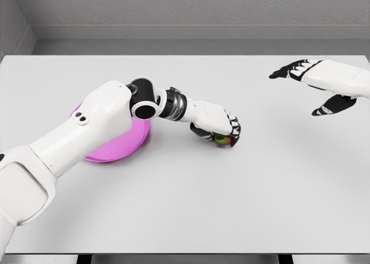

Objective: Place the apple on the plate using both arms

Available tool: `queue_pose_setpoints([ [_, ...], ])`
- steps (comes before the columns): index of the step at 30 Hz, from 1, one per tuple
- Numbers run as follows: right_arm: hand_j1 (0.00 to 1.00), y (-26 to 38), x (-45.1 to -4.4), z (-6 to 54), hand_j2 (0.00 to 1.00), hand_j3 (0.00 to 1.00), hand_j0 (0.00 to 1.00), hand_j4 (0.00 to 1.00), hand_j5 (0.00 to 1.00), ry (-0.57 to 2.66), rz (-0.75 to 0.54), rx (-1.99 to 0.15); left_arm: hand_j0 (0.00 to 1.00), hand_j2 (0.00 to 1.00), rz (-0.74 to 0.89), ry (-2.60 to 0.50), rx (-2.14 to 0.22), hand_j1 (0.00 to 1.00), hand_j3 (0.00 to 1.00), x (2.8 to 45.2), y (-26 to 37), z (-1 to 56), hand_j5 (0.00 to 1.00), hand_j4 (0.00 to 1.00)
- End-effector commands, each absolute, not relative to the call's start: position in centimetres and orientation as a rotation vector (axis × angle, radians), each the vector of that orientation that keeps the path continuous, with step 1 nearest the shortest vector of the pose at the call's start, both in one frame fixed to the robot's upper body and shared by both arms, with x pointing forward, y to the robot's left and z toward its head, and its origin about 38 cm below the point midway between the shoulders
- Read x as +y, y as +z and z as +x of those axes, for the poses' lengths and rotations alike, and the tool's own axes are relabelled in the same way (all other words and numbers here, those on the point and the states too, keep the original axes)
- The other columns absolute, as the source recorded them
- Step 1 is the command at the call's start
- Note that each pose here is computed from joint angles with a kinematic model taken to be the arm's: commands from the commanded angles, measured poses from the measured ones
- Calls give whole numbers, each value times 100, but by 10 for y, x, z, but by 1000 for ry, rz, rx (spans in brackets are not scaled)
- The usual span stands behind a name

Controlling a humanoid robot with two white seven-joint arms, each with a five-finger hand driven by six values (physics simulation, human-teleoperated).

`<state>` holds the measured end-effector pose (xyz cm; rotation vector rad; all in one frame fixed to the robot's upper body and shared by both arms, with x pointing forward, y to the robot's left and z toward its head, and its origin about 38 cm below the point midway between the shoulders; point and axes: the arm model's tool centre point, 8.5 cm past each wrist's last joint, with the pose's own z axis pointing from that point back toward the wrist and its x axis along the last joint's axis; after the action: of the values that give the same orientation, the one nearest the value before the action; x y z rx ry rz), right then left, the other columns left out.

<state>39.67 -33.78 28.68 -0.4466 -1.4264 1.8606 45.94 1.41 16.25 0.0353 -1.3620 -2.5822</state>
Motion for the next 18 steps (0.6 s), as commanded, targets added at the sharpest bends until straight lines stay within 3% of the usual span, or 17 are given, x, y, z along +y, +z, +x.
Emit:
queue_pose_setpoints([
  [1, 100, 286, -338, 398, 100, 100, 100, 100, 100, 1848, -443, -1431, 27, 27, 32, -2558, -1382, 27, 27, 17, 166, 461, 27, 27],
  [8, 100, 286, -339, 397, 100, 100, 100, 100, 100, 1852, -444, -1428, 19, 19, 20, -2468, -1447, 19, 19, 39, 187, 471, 19, 19],
  [18, 100, 288, -340, 399, 100, 100, 100, 100, 100, 1836, -449, -1432, 19, 19, 184, -2426, -1453, 19, 19, 164, 241, 460, 19, 19],
])
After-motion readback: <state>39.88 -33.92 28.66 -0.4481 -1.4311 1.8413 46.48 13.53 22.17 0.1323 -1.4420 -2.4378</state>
